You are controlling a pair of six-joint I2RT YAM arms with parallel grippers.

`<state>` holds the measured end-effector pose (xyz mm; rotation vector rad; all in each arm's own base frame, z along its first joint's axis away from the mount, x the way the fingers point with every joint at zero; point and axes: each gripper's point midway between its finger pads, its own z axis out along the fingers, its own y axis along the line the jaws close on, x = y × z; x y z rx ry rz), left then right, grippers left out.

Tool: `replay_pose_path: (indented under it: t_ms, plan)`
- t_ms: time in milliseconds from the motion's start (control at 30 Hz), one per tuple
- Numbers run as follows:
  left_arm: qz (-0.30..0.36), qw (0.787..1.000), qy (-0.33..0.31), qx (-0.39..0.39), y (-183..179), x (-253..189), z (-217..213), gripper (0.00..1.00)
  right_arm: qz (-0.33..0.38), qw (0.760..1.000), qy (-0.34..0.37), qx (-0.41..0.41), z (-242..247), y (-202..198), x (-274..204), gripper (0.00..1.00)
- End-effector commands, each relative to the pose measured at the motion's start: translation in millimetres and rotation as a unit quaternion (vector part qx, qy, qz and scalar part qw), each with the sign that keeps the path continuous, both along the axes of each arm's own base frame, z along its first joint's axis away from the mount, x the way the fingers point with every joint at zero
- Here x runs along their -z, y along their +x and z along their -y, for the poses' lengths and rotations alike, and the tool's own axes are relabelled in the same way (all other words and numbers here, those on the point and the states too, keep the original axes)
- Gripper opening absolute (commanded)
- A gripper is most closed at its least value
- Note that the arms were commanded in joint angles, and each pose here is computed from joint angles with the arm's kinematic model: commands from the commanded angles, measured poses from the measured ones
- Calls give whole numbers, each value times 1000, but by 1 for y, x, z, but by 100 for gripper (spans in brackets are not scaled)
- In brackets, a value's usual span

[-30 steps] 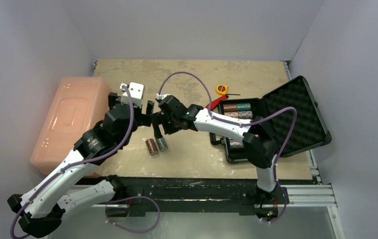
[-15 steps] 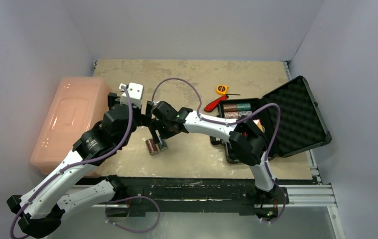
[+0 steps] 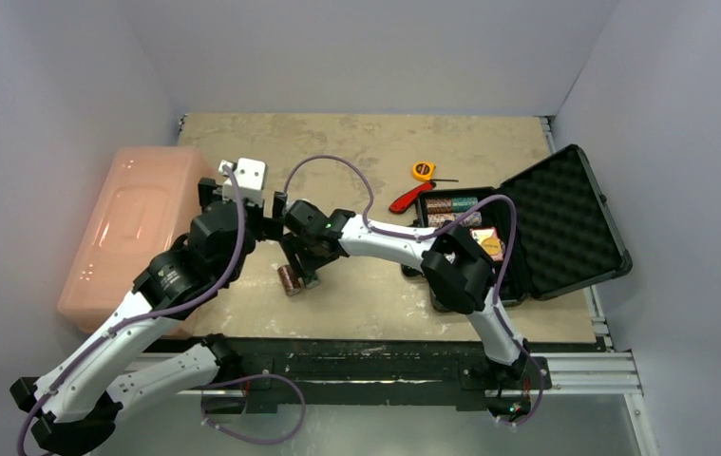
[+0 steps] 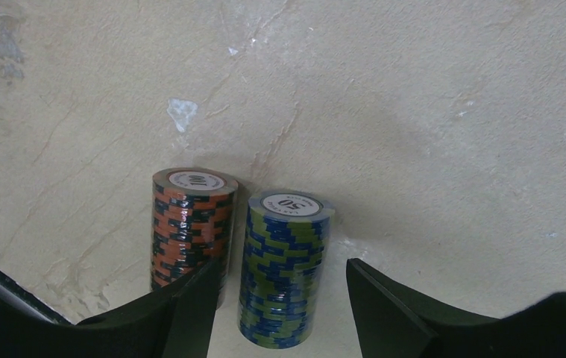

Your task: Pack up texas hold em set

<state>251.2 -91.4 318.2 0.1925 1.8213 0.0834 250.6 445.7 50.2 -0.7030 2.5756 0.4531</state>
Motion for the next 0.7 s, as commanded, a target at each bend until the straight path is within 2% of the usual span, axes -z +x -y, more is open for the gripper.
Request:
replay_pose_path:
  t_ms: [0,167,500,667]
  plan:
    - [25,1000,-5,-18,0,-16,-10,91,17,1000,-2,-3,-6,2,-9,66]
    - [27,999,-8,-19,-1,-18,-12,90,18,1000,-10,0,-4,2,-3,65]
    - [27,999,-11,-18,-1,-17,-12,90,17,999,-27,3,0,3,10,46]
    - [26,999,-10,-20,-1,-17,-13,90,11,1000,-29,-1,0,0,15,44]
